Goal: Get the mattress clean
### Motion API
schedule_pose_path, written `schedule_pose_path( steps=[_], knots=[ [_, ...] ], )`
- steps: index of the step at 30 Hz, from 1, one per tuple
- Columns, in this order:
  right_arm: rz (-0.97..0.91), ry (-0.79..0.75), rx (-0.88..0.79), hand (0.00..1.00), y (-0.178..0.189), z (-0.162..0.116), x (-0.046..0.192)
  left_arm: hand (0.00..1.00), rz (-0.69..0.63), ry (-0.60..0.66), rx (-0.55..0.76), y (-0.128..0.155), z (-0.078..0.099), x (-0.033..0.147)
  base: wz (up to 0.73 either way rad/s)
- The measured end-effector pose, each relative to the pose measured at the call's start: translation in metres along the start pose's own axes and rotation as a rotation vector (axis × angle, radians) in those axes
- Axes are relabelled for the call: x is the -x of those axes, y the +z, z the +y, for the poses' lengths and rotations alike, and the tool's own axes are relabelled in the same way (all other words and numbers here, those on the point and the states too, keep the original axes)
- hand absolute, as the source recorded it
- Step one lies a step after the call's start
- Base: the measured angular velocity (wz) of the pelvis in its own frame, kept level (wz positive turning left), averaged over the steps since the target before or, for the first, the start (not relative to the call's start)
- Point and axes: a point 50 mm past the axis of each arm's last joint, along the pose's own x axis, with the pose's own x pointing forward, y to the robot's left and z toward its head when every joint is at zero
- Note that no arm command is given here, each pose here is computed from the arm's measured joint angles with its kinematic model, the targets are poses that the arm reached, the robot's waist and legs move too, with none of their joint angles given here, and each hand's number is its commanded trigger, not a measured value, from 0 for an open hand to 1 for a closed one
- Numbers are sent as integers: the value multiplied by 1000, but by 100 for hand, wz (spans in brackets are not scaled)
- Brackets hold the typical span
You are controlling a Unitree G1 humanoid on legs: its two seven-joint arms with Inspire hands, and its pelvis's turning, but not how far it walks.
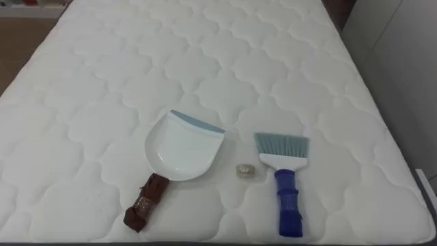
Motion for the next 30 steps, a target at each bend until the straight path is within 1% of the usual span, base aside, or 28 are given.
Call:
schedule_pose_path(
  steps=[13, 15, 19, 25, 28, 30],
  knots=[
    [-10, -6, -2, 0, -1, 0, 1, 0, -13, 2, 18, 1, 0, 0, 0],
    [-10, -6, -1, 0, -1, 0, 0, 0, -1, 7, 42, -3, 1, 1, 0],
    [-7, -6, -7, 0, -2, 0, 1, 0, 4, 29, 47, -6, 2, 2, 3],
    [-3, -24, -26, 0, -5, -1, 1, 0, 23, 175, 48, -15, 11, 6, 0],
    [2, -30, -40, 0, -7, -1, 2, 0, -3, 275, 90, -10, 21, 6, 4],
    [-1, -30, -39, 0, -7, -1, 2, 0, -55, 352, 123, -1, 28, 7, 0]
  ],
)
